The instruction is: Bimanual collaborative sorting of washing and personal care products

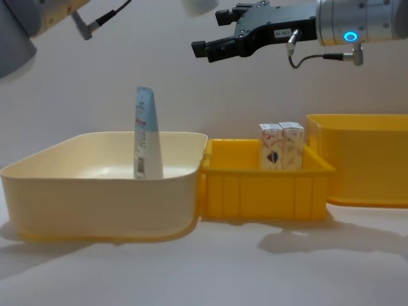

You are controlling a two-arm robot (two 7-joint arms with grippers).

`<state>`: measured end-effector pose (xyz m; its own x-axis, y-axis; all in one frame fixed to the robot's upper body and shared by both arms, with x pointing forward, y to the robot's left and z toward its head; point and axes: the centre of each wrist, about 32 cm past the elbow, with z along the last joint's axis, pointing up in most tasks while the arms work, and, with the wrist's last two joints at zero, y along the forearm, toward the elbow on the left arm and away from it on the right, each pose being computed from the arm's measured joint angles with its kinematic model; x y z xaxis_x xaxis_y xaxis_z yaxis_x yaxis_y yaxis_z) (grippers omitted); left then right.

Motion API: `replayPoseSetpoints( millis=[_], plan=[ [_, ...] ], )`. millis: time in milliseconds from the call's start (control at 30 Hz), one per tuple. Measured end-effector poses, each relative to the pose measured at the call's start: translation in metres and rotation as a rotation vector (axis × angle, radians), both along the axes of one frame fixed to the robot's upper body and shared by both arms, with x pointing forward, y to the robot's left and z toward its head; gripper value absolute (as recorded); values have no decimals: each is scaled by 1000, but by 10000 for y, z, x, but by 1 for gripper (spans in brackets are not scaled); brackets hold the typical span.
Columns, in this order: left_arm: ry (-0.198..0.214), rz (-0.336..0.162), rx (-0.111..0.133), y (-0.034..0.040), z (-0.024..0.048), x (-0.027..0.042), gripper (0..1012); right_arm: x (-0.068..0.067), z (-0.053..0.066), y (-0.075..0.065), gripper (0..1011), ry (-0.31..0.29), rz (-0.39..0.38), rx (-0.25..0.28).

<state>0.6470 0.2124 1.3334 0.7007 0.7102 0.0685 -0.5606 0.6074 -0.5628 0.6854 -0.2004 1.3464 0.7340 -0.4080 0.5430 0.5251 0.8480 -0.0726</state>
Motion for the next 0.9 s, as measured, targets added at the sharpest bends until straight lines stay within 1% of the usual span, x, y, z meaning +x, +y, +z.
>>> replayPoseSetpoints(
  millis=[133,367,600,900],
  plan=[
    [2,3,0,1,-3,-4,259,-7,27,-7,1001,9,-39,-5],
    [2,8,-1,0,-7,-16,259,-12,56,-13,1001,24,-82,-9],
    [2,18,-5,-5,-11,-40,259,-14,83,16,1001,31,-97,3],
    [9,27,-10,-5,-29,-68,259,-22,143,61,1001,39,-102,31]
  ],
)
